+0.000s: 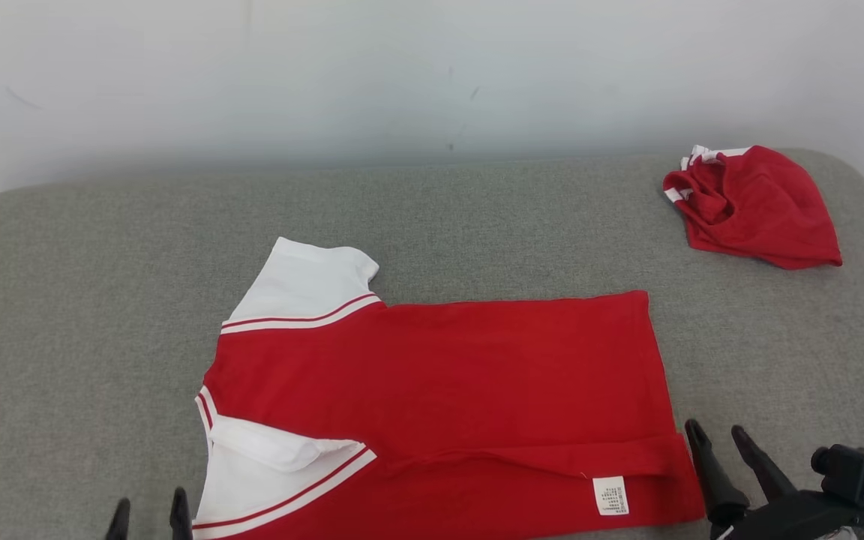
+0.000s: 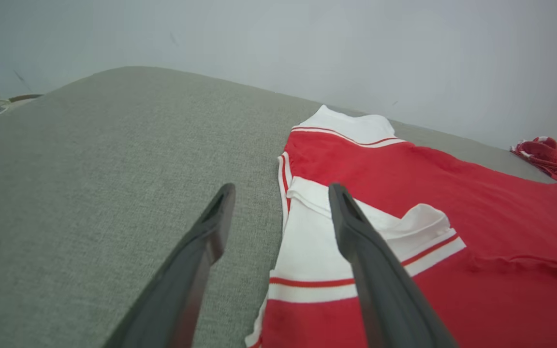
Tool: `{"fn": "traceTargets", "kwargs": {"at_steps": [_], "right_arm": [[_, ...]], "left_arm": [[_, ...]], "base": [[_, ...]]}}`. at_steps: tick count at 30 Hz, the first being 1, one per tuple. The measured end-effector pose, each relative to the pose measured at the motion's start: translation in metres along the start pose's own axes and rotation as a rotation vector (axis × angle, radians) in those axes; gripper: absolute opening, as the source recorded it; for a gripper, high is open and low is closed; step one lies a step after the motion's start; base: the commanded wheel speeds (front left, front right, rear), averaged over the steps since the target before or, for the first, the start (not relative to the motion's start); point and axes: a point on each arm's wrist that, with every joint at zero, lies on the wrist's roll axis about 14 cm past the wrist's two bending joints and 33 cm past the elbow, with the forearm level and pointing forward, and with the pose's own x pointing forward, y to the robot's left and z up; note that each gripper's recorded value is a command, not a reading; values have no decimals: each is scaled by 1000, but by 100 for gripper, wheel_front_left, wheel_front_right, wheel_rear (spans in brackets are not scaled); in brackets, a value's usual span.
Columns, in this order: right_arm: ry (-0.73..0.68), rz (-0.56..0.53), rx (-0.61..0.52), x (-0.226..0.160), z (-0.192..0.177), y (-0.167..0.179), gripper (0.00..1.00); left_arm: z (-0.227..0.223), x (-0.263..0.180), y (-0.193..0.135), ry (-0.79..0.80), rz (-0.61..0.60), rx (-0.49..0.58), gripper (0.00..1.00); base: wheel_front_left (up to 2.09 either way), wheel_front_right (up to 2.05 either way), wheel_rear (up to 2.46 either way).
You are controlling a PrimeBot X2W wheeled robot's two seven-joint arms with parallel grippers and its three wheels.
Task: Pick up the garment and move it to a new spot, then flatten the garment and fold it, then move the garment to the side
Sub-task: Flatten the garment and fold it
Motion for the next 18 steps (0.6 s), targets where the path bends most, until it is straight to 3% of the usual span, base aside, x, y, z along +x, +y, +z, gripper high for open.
{"fn": "traceTargets", "kwargs": {"at_steps": [9,15,18], "right_arm": [[-252,101,-67,3,44,31,100],[-304,127,-164,1,47,36,100],[-329,115,-161,1,50,36,100]], "left_arm": [[58,4,-5,-185,1,112,100],[68,6,-15,-219,-21,144,100],[75,13,-20,-244,-29,140,100]], "base": [[0,0,0],[0,0,0],[0,0,0]]}}
